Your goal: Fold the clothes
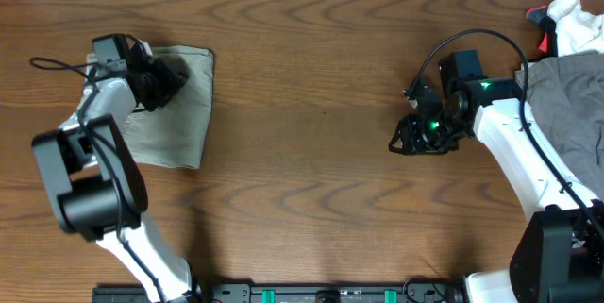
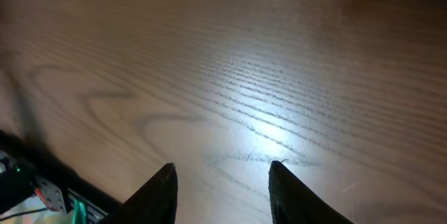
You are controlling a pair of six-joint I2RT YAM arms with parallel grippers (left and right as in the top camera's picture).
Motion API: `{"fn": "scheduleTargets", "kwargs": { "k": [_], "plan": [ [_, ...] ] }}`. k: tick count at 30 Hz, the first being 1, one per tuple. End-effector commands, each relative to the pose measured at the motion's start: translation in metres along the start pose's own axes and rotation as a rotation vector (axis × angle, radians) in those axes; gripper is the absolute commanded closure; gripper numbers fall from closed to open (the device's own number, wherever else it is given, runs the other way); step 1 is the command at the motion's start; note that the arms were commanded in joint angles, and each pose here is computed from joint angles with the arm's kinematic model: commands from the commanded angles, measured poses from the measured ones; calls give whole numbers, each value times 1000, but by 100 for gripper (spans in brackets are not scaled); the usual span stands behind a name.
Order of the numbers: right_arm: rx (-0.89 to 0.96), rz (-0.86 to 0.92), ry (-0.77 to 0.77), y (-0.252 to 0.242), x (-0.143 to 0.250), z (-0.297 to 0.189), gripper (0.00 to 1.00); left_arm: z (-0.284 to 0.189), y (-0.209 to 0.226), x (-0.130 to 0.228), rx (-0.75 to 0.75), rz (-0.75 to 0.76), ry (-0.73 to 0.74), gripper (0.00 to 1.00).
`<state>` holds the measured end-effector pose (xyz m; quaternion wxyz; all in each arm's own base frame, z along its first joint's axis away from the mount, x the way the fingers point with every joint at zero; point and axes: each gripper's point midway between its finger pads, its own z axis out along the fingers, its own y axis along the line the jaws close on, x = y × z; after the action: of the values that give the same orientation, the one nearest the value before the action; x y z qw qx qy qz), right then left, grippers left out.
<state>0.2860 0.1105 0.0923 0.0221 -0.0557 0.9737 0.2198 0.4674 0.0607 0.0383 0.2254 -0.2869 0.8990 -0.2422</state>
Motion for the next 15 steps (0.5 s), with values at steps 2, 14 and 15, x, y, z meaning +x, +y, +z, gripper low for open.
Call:
{"fn": "scheduleTargets", "kwargs": {
  "k": [2, 14, 15],
  "plan": [
    [-15, -14, -27, 2, -5, -8, 56, -79, -58, -14, 88, 247, -107, 57],
    [-69, -112, -264, 38, -25, -73, 51, -257, -108, 93, 79, 521, -149, 54],
    [-69, -137, -312, 43, -27, -85, 50, -266, -107, 106, 71, 554, -140, 54]
  ]
}}
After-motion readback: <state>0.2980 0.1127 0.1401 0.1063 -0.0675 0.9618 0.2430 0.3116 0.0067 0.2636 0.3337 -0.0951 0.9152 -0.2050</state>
